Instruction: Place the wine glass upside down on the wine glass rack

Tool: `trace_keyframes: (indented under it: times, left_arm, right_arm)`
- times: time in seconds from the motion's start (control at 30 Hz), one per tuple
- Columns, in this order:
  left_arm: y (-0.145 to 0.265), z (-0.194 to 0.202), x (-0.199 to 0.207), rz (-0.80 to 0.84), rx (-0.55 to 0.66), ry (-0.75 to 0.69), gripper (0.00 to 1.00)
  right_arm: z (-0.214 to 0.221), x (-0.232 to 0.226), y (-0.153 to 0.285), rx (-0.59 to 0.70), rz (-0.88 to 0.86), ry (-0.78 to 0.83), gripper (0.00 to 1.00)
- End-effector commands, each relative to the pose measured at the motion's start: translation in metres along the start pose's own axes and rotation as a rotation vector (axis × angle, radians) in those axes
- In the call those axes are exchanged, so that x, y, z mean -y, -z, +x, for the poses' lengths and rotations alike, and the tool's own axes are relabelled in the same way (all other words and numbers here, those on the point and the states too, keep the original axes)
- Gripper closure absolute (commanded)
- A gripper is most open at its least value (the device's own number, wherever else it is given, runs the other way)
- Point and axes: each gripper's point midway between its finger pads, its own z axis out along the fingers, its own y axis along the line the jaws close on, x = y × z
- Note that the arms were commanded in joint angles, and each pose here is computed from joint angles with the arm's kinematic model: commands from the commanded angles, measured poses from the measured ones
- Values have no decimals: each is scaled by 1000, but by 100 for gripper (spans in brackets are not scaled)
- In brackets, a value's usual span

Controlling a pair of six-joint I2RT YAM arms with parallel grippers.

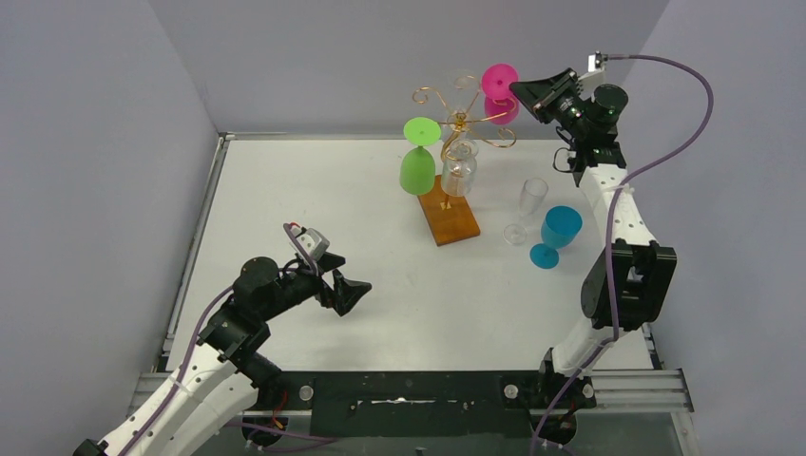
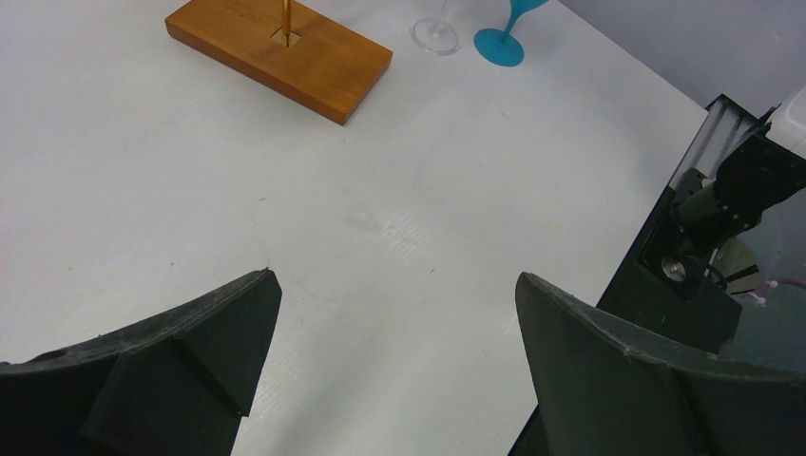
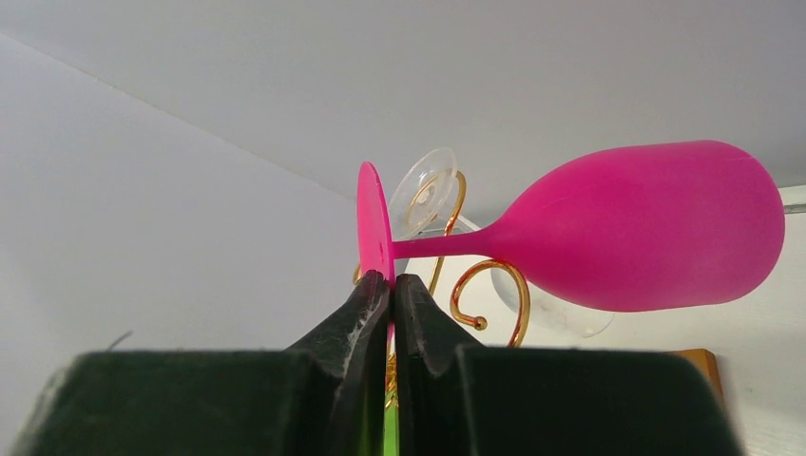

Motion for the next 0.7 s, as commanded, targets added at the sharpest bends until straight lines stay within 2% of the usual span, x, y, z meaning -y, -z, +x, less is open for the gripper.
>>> trace_keyframes:
  times: [0.0,0.67]
  left_arm:
    - [0,-13,4,22,45,-27,2]
    - [-2,-10,2,15,34,-31,2]
  right_arm:
    - [-6,-43,2,4,-99,99,100]
    - [14,-52,22,-50,-103,120,100]
